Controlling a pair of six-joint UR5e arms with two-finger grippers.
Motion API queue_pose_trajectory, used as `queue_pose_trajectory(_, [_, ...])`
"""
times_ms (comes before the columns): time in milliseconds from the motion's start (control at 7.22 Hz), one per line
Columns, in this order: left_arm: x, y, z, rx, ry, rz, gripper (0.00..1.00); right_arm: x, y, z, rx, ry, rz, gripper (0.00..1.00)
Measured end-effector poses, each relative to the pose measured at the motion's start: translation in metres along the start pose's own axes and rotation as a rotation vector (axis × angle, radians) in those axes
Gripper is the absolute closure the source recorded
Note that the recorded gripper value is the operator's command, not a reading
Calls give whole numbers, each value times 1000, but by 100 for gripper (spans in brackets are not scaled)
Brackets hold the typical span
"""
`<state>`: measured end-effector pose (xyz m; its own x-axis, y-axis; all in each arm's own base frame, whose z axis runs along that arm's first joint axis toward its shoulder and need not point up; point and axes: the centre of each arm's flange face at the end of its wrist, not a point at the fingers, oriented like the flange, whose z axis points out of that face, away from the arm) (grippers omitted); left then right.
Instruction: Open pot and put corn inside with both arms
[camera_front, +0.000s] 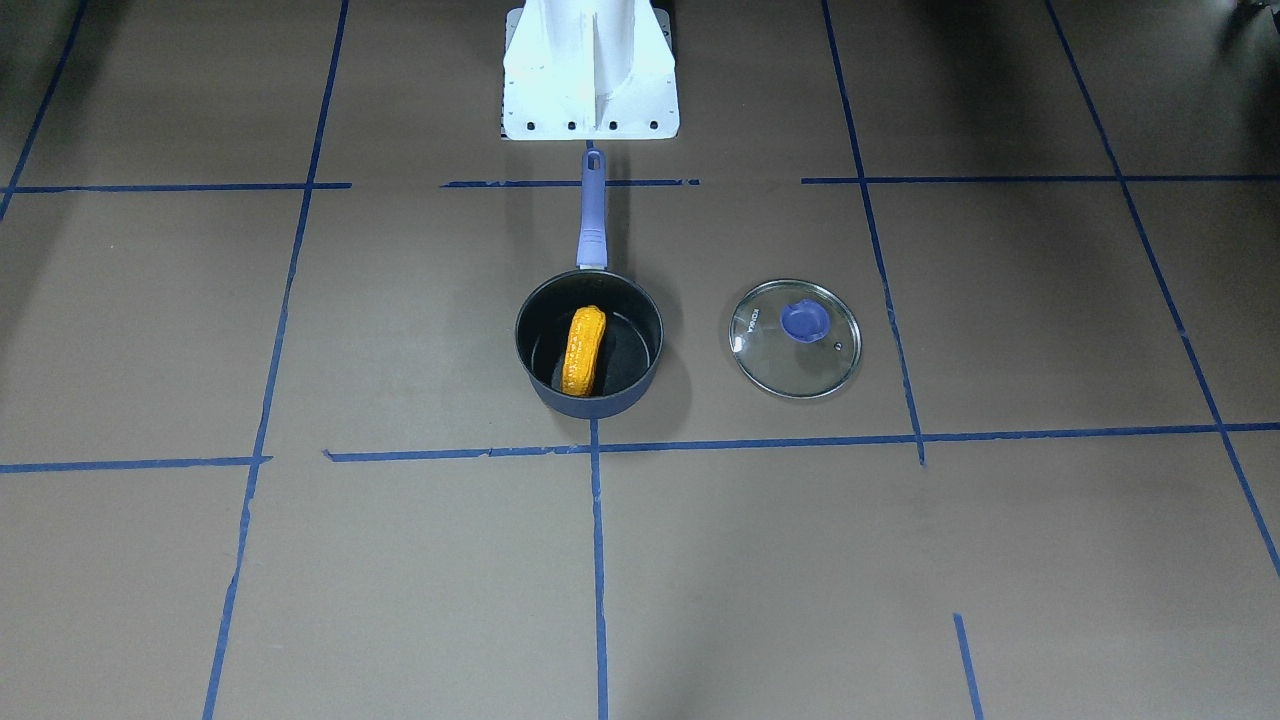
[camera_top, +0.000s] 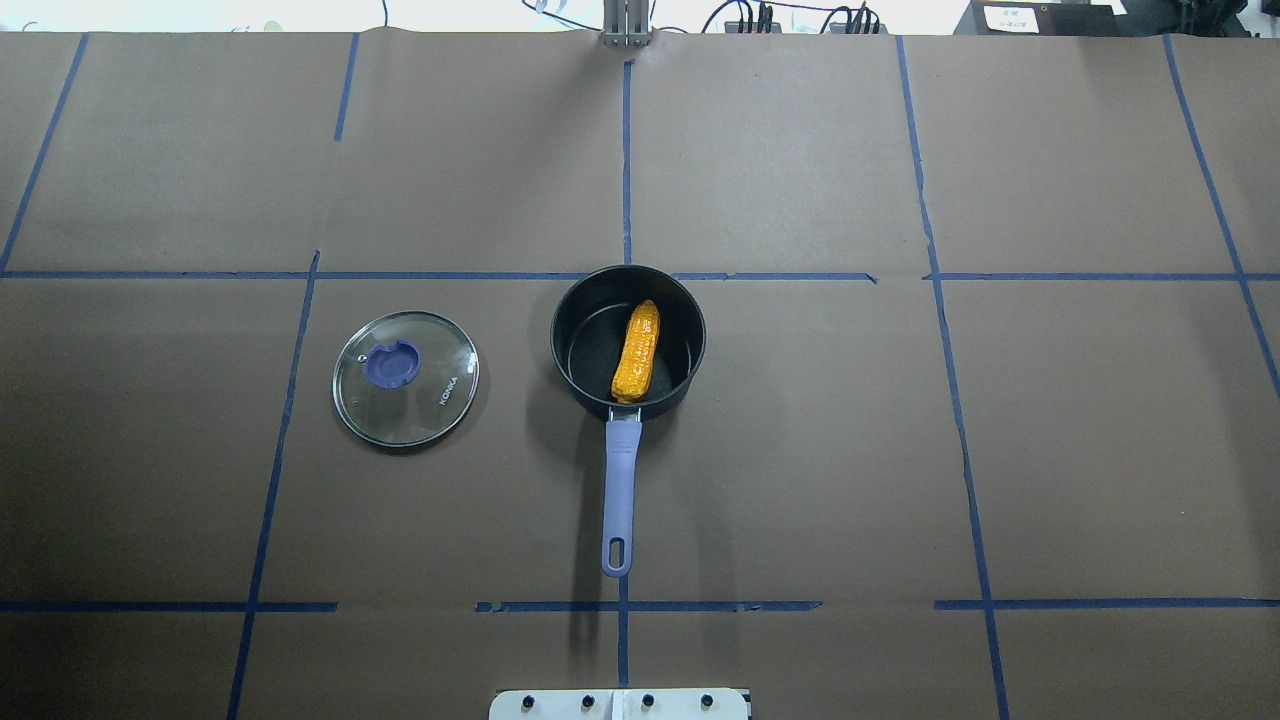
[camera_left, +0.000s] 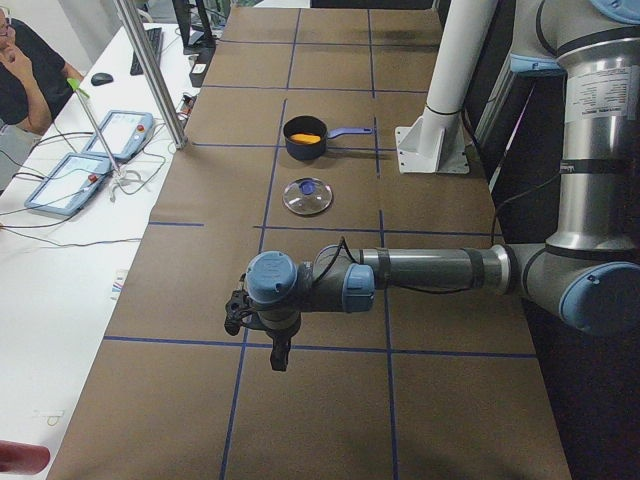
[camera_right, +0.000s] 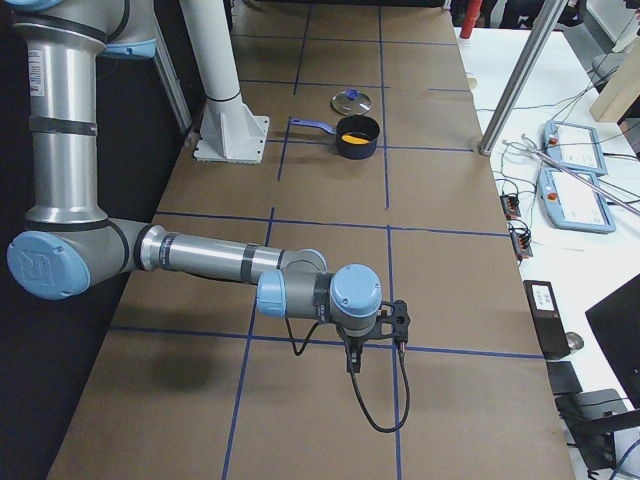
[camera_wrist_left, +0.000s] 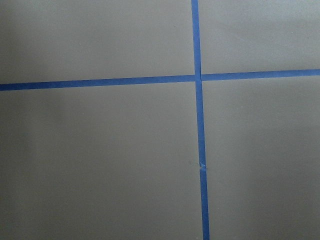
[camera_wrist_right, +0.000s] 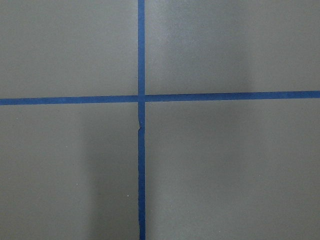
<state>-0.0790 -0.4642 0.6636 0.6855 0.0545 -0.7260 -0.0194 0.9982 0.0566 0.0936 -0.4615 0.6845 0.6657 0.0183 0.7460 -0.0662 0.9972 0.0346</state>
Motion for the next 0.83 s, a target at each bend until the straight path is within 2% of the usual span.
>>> queue_pose_trajectory(831, [0,0,0,0,-1,0,0,-1,0,-2,4,-2,-1,0])
